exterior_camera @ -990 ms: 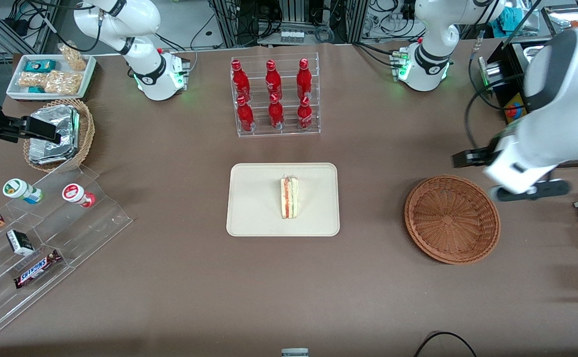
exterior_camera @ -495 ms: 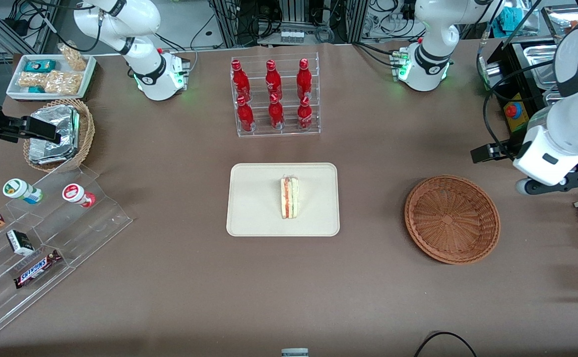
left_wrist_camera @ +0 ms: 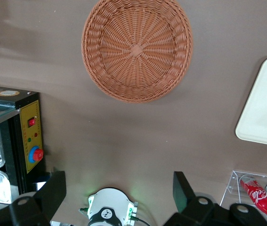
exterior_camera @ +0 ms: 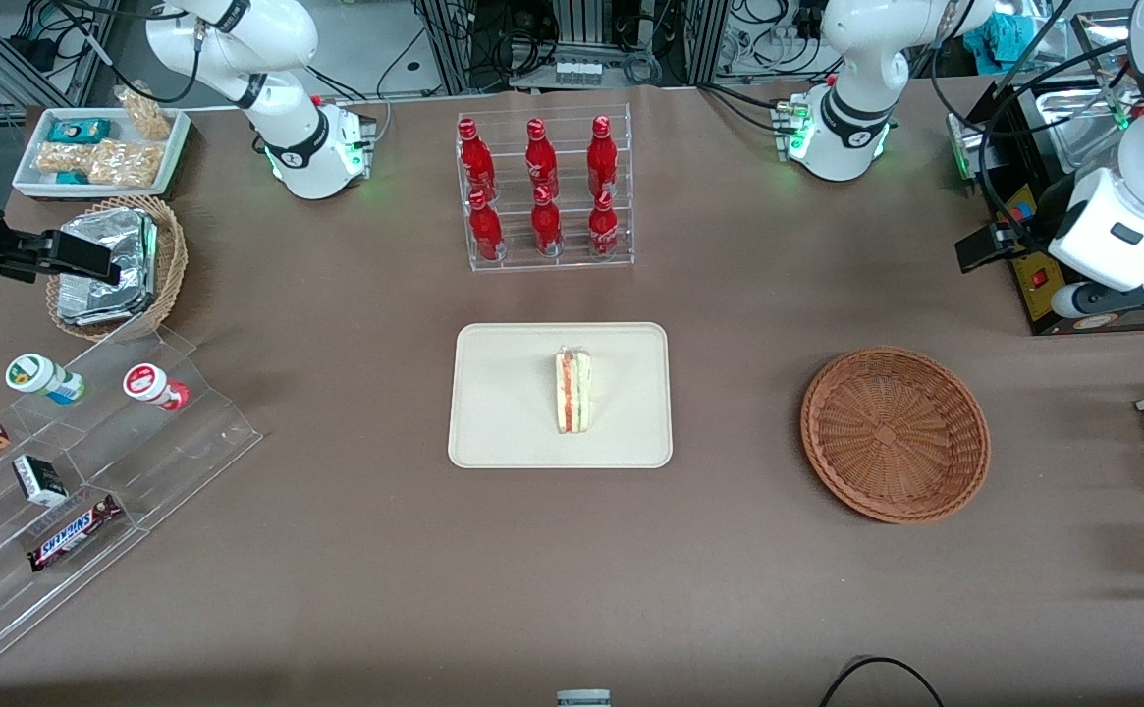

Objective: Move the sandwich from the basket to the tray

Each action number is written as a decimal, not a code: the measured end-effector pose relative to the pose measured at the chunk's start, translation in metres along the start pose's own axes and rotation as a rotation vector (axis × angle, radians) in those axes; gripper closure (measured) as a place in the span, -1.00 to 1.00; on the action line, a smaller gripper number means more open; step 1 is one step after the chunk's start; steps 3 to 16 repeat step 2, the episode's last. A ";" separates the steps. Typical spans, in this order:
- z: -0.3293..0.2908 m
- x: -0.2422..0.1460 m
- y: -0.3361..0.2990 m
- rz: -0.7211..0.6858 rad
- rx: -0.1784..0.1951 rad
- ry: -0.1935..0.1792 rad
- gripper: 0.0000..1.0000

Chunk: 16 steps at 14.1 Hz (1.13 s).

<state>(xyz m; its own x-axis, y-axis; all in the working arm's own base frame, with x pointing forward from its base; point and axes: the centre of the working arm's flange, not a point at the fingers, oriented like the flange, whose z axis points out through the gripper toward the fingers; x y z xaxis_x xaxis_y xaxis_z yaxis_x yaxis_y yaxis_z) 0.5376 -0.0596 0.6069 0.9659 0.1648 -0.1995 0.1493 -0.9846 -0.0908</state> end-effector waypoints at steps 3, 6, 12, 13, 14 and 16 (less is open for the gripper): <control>0.001 0.002 0.001 0.003 -0.005 0.008 -1.00; 0.001 0.002 0.001 0.003 -0.005 0.008 -1.00; 0.001 0.002 0.001 0.003 -0.005 0.008 -1.00; 0.001 0.002 0.001 0.003 -0.005 0.008 -1.00; 0.001 0.002 0.001 0.003 -0.005 0.008 -1.00; 0.001 0.002 0.001 0.003 -0.005 0.008 -1.00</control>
